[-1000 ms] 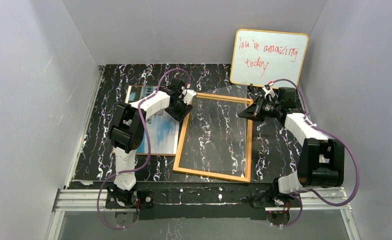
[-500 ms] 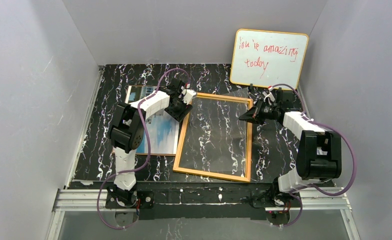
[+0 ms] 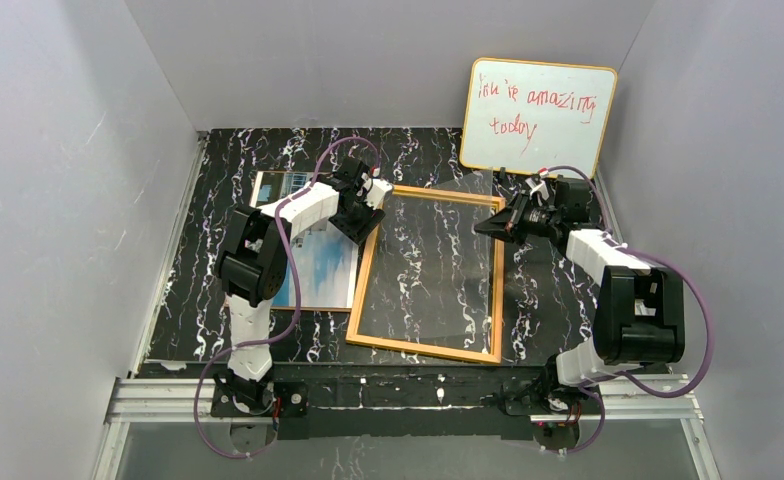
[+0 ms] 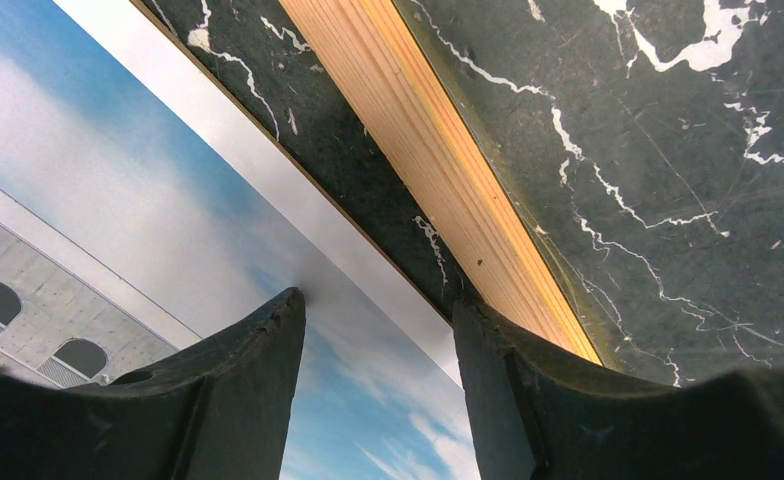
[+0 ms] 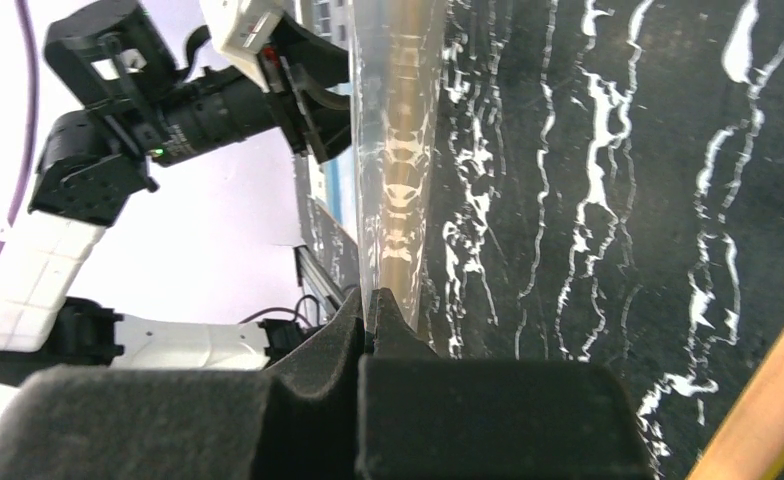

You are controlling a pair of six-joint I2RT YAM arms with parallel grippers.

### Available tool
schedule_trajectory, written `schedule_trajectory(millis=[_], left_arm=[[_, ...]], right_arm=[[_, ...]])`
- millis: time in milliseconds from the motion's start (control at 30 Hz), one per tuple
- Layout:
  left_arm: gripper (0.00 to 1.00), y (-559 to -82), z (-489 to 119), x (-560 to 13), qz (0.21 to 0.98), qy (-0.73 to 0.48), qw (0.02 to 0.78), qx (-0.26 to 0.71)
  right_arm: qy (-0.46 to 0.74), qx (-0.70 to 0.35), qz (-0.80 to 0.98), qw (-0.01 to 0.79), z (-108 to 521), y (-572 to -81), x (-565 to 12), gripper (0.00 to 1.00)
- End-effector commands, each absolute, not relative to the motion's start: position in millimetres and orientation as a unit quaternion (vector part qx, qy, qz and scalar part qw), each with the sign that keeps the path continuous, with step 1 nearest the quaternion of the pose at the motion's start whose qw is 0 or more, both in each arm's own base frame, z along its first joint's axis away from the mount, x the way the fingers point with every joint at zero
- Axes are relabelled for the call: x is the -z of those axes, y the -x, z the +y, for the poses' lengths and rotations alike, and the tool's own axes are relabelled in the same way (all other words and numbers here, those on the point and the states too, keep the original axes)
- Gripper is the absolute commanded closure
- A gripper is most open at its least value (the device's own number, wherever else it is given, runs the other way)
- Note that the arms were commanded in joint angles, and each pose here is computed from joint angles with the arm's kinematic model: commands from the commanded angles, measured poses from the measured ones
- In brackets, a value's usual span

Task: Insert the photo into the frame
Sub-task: Place the photo frame item in the photo frame.

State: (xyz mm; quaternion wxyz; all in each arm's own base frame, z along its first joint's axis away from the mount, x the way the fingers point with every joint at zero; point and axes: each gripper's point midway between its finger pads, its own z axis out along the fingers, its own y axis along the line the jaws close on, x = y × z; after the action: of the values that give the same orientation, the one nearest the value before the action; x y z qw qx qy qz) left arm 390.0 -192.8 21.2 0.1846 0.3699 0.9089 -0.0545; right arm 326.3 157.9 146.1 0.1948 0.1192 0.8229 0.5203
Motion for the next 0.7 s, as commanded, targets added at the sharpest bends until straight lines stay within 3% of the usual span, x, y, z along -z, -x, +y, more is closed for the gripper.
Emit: schedule_trajectory(millis=[0,667], left_arm=[[0.46,-356,-194,5,0.914,-0.377,0.124,0.088],[0.49,-354,-198,3,0.913,-0.375,0.124,0.106]], right_arm=[[-0.1,-0.574,0.786,0.209,170,-326,-175,0.99],[-0.144,-0.602,0.76,0.197,179,-321,-185,0.99]])
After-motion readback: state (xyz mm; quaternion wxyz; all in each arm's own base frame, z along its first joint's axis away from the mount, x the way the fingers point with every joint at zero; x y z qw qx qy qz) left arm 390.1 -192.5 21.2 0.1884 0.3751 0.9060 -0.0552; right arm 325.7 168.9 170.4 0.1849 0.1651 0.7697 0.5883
